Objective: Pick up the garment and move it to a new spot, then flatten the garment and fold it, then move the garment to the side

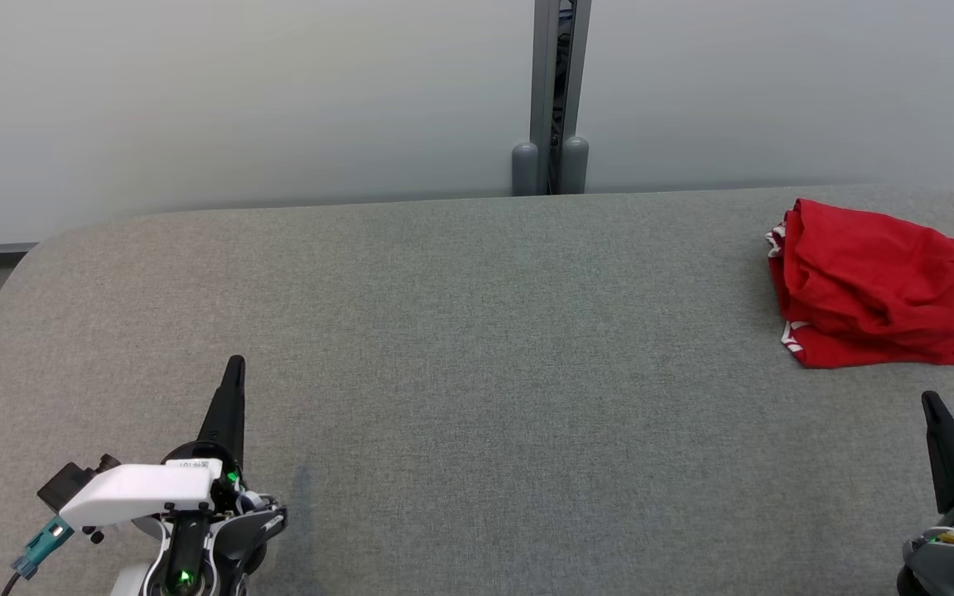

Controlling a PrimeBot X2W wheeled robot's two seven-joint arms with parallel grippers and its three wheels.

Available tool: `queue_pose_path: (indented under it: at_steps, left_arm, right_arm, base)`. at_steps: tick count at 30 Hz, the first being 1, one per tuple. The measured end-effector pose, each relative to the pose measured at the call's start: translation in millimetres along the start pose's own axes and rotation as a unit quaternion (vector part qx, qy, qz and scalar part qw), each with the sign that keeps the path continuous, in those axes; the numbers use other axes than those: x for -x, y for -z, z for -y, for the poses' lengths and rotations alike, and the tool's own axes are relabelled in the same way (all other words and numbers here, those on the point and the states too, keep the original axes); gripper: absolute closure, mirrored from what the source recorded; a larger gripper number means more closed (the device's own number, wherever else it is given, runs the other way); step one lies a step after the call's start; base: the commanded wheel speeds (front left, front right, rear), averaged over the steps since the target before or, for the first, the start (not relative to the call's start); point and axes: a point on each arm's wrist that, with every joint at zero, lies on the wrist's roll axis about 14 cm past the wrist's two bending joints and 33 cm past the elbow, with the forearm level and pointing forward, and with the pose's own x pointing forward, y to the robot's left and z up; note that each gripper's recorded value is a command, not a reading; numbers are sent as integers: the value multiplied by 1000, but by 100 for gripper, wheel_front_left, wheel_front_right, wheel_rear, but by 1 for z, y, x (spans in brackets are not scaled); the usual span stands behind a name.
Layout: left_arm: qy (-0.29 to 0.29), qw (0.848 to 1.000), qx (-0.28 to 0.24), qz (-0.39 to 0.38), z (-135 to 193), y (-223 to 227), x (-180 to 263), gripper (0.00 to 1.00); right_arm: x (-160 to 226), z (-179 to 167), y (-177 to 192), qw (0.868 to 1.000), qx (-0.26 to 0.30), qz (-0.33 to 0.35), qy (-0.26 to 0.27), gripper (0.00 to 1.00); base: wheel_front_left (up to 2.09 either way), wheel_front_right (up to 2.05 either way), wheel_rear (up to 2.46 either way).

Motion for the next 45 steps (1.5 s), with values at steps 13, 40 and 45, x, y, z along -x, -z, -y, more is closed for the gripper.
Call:
queue_pose_path:
  at_steps: [13,40,45]
  left_arm:
    - [0,1000,0,-1,0,0,0,100]
    - [0,1000,1,0,0,0,0,100]
    - [0,1000,1,0,0,0,0,100]
  right_arm:
    - [0,0,-1,1000,0,1,0,100]
    - [0,0,0,1000,1,0,0,100]
    - [0,0,-1,1000,1,0,0,100]
  base:
    - [0,0,0]
    - [0,0,0]
    - [0,0,0]
